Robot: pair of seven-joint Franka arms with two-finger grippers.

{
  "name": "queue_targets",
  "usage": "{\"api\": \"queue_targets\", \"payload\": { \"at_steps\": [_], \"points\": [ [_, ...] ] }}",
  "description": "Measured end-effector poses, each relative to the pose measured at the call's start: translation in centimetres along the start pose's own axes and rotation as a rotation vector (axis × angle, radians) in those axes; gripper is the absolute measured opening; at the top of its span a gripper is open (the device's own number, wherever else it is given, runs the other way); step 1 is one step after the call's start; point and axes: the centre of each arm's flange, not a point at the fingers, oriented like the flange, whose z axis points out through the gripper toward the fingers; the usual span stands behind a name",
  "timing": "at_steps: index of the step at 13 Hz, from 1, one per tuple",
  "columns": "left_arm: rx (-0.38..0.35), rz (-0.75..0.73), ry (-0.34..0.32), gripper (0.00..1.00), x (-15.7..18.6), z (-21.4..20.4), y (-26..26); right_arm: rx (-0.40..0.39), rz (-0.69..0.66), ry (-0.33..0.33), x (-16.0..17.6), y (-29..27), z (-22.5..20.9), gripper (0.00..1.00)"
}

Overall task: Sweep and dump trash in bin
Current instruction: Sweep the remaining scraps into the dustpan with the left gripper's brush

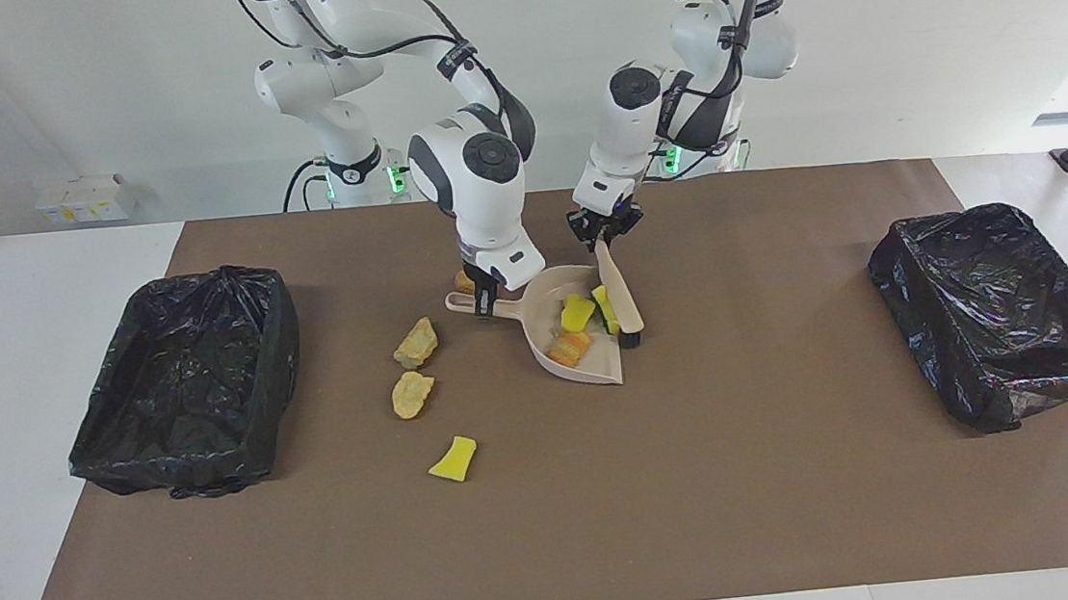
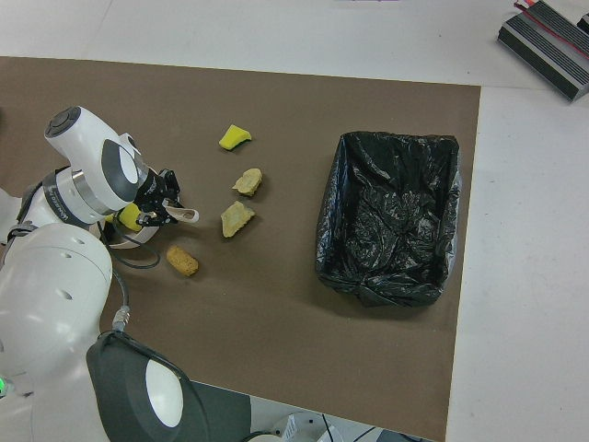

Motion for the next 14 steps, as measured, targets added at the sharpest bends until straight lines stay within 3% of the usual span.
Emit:
{"api": "queue_targets", "payload": {
  "at_steps": [4, 6, 10, 14],
  "points": [
    [-0.004, 0.016, -0.006, 0.26, -0.2, -0.3, 1.9, 0.0, 0.0, 0.0, 0.0, 0.0, 0.0, 0.31],
    [0.038, -0.022, -0.037, 0.26, 1.1, 0.1, 0.1, 0.0, 0.0, 0.0, 0.0, 0.0, 0.0, 0.31],
    [0.119, -0.061, -0.021, 0.26, 2.6, -1.6, -0.4, 0.002, 0.003, 0.001, -0.1, 0.0, 0.0, 0.31],
    [0.108, -0.06, -0.007, 0.26, 3.2, -4.0, 1.1, 0.02, 0.023, 0.018, -0.3, 0.2, 0.2, 0.31]
  ]
}}
